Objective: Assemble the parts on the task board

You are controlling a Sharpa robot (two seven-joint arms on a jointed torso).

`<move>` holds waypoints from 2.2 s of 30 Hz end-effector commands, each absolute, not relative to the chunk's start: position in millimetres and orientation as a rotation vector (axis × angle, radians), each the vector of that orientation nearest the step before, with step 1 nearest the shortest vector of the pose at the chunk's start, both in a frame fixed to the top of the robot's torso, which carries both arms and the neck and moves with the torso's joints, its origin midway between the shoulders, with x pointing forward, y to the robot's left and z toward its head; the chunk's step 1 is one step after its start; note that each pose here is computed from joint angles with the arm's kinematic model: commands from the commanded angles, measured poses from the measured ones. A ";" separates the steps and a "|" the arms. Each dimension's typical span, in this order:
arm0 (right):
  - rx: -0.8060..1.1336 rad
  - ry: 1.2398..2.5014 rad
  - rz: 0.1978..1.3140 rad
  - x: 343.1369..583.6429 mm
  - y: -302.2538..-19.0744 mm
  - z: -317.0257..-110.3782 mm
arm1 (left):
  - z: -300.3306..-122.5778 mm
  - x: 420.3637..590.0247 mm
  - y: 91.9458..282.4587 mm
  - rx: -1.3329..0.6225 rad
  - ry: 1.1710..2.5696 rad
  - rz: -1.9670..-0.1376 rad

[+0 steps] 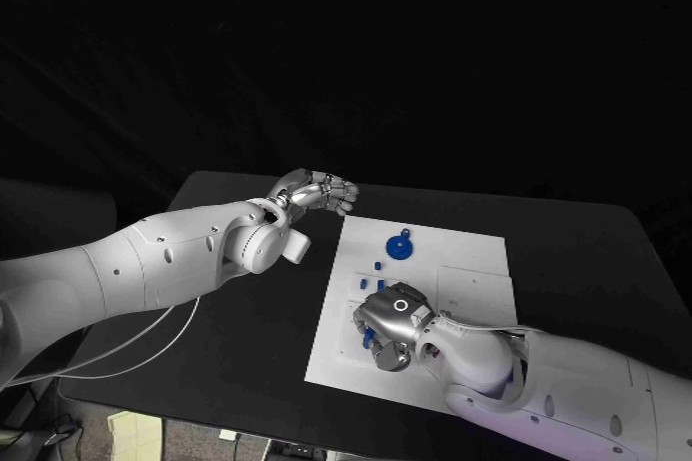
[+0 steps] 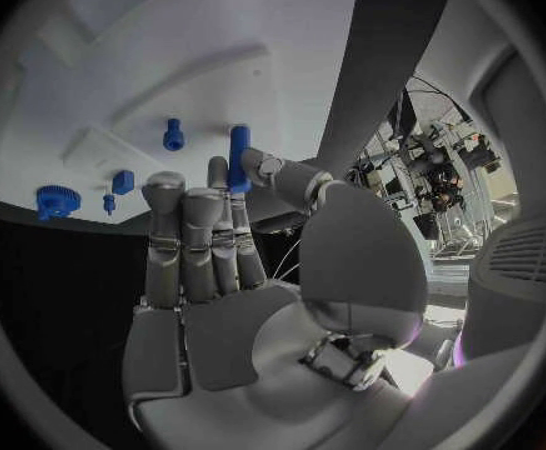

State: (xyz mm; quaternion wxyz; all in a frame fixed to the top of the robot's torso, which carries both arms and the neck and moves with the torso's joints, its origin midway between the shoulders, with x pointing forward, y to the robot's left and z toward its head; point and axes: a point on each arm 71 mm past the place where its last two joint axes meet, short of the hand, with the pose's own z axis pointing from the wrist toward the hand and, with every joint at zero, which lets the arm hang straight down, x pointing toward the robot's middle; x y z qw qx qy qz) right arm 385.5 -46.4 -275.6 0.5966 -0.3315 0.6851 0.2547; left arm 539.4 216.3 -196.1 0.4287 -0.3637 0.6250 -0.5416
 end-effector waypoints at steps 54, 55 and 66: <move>-0.801 1.637 0.599 375.4 -42.9 -283.0 | -195.5 539.2 214.5 -0.907 1.565 -1.371; -0.792 1.638 0.603 375.7 -43.3 -282.7 | -195.5 539.2 214.5 -0.907 1.565 -1.371; -0.733 1.603 0.630 377.3 -43.9 -278.5 | -195.6 539.5 215.2 -0.904 1.568 -1.376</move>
